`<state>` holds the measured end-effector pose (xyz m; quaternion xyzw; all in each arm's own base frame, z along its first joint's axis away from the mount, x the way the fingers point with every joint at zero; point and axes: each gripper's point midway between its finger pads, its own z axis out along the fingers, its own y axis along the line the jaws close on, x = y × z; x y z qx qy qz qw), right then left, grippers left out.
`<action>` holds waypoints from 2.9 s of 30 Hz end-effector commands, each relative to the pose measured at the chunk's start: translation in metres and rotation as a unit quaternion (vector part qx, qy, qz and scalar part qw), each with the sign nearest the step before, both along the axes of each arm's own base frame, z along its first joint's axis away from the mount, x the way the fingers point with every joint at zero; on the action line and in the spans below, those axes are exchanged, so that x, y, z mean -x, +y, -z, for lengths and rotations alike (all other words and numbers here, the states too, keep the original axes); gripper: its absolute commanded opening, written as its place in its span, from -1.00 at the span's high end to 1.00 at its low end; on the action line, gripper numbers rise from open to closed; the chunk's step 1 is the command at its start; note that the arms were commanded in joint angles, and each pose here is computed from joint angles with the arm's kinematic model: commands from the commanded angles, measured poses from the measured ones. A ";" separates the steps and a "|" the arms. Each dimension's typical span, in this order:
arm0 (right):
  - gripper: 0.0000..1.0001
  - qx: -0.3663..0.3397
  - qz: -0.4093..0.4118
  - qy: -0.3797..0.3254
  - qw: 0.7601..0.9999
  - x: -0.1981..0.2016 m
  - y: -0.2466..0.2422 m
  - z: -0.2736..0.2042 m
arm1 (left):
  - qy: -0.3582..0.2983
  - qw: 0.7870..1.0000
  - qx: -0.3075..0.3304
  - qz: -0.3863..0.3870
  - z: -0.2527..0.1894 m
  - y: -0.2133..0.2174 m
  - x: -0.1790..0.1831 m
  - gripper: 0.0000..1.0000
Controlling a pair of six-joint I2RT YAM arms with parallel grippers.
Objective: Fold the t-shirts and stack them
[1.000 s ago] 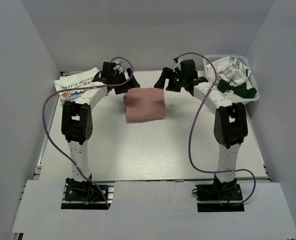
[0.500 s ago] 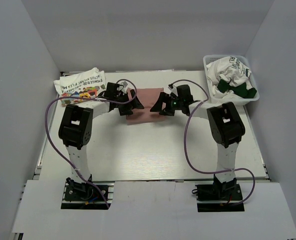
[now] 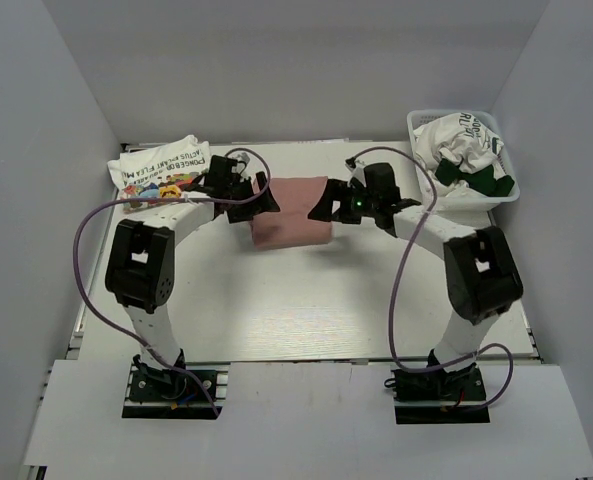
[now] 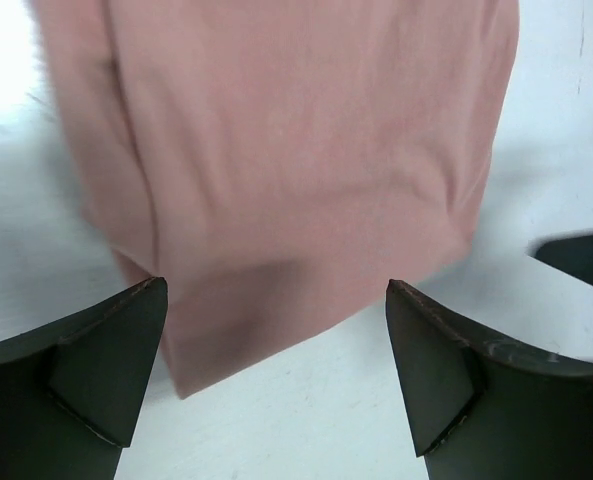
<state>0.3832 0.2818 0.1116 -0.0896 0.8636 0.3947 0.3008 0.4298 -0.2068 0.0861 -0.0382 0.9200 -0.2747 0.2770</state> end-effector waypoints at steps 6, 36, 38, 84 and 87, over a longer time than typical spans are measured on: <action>-0.81 0.040 0.024 -0.067 0.997 0.019 -0.029 -0.042 | -0.025 0.996 -0.077 -0.041 -0.015 0.031 -0.040 -1.00; -0.81 0.102 0.082 -0.107 0.986 0.058 -0.082 -0.041 | -0.021 0.972 -0.228 0.048 0.045 0.018 -0.079 1.00; -0.81 0.114 0.095 -0.110 0.983 0.060 -0.090 -0.035 | -0.051 0.963 -0.258 0.054 0.024 0.031 -0.087 1.00; -0.81 0.097 0.065 -0.110 0.987 0.024 -0.060 -0.015 | -0.111 0.899 -0.353 -0.235 -0.060 0.362 -0.159 1.00; -0.81 0.095 0.064 -0.108 0.988 0.024 -0.059 -0.015 | -0.091 0.890 -0.355 -0.272 -0.057 0.379 -0.154 0.30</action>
